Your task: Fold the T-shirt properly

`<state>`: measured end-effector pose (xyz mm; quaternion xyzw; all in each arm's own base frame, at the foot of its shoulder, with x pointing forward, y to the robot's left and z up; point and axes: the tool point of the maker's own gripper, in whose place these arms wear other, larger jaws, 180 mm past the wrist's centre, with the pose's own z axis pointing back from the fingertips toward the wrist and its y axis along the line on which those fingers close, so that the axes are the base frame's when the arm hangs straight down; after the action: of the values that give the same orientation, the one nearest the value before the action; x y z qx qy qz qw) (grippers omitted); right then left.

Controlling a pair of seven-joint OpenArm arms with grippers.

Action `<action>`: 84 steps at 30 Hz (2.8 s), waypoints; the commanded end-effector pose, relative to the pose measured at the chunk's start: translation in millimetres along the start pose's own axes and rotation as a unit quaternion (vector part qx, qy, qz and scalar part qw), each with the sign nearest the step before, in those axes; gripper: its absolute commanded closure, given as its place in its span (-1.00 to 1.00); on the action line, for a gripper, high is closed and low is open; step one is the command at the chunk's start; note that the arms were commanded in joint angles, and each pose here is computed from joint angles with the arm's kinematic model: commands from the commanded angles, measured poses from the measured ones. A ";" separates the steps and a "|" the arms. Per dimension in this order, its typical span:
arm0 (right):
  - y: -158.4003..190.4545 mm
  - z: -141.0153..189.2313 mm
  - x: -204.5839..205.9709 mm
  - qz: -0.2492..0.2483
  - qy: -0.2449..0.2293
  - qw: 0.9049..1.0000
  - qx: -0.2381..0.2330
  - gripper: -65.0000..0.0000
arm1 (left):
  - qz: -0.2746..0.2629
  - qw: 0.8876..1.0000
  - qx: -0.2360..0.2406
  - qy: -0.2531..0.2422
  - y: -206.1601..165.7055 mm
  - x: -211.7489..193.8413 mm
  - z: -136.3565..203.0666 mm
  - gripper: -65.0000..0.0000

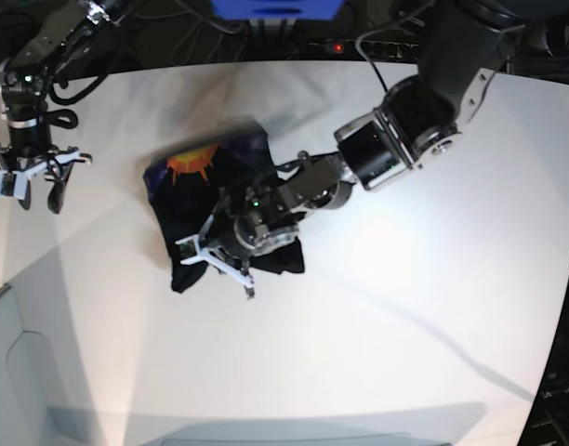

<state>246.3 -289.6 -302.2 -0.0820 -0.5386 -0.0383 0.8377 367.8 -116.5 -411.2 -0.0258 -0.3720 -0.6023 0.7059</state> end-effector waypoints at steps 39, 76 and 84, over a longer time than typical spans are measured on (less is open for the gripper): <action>148.8 -18.1 -15.0 -0.029 0.009 0.980 0.198 0.05 | 0.328 0.857 0.387 0.090 138.6 -248.1 280.7 -0.33; 103.0 33.6 -34.7 0.012 0.041 0.989 0.140 0.06 | 0.504 0.804 0.265 0.170 -86.8 -285.0 326.9 -0.32; 63.4 68.1 -76.1 -0.002 0.104 0.991 0.087 0.10 | 0.511 0.801 0.227 0.212 -130.1 -288.8 340.7 0.02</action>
<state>157.9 -216.2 -361.9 -0.0028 -0.4270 -0.0046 0.9042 83.3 252.0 -386.9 0.0735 -0.2592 -0.0394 0.9622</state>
